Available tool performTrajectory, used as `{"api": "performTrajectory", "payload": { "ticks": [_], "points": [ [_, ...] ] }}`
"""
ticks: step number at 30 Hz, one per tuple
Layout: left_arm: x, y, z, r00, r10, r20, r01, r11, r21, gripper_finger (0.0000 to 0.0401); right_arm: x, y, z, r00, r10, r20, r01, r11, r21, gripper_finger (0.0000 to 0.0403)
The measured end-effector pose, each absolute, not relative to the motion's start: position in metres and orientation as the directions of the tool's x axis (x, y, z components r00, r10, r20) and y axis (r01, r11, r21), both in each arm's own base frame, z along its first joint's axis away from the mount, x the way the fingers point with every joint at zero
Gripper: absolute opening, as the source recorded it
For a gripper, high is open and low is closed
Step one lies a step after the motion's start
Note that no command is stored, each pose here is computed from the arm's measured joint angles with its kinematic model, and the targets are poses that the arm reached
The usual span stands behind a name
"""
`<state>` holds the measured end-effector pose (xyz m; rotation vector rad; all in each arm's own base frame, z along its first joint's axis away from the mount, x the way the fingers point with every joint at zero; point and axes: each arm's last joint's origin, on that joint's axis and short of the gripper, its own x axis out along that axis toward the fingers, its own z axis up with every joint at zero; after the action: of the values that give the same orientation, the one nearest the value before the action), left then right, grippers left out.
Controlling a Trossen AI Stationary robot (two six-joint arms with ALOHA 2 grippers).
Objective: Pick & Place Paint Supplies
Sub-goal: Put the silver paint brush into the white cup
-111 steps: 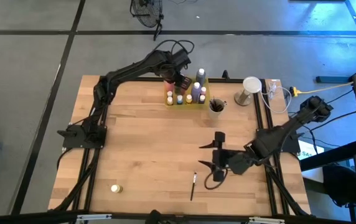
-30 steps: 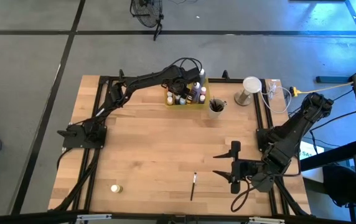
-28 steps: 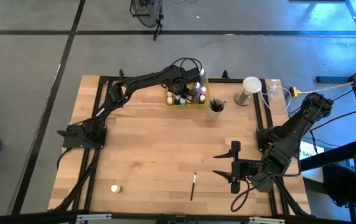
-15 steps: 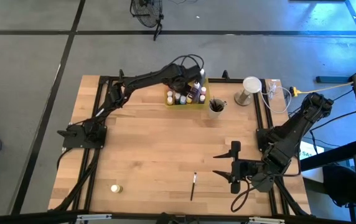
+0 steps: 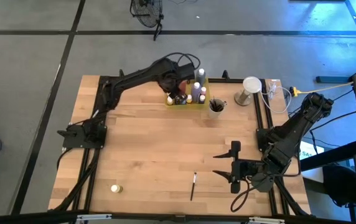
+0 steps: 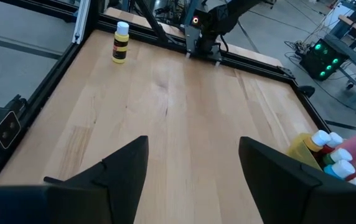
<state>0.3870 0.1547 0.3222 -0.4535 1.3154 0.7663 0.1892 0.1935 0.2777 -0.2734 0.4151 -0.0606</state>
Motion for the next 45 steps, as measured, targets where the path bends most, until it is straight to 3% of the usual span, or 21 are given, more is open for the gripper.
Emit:
{"api": "performTrajectory", "payload": {
  "ticks": [6,12,17,23,27,39,45],
  "points": [
    [0.368,0.102,0.374,0.226,0.225,-0.948,-0.576,0.816,0.056,0.0127,0.191,0.19,0.278,0.914,-0.158,-0.375,0.044,0.955,-0.294,0.0254],
    [0.344,0.052,0.415,0.334,0.328,-0.884,-0.462,0.874,0.15,0.0127,0.194,0.187,0.278,0.912,-0.206,-0.354,0.094,0.947,-0.309,0.0254],
    [0.329,0.009,0.433,0.425,0.267,-0.865,-0.27,0.949,0.16,0.0128,0.199,0.181,0.278,0.905,-0.232,-0.356,0.119,0.943,-0.311,0.0254],
    [0.309,-0.031,0.449,0.501,0.23,-0.835,-0.119,0.973,0.197,0.0128,0.209,0.17,0.277,0.891,-0.276,-0.359,0.176,0.941,-0.288,0.0254],
    [0.295,-0.044,0.46,0.542,0.27,-0.796,-0.094,0.96,0.262,0.0128,0.221,0.164,0.273,0.882,-0.224,-0.415,0.128,0.96,-0.248,0.0255],
    [0.235,-0.05,0.498,0.671,0.235,-0.703,-0.106,0.969,0.223,0.0128,0.246,0.149,0.279,0.896,0.003,-0.445,0.071,0.986,0.151,0.0254],
    [0.194,-0.044,0.489,0.65,0.37,-0.664,-0.232,0.929,0.29,0.0128,0.25,0.144,0.276,0.863,0.103,-0.494,0.114,0.913,0.391,0.0254]
  ]
}}
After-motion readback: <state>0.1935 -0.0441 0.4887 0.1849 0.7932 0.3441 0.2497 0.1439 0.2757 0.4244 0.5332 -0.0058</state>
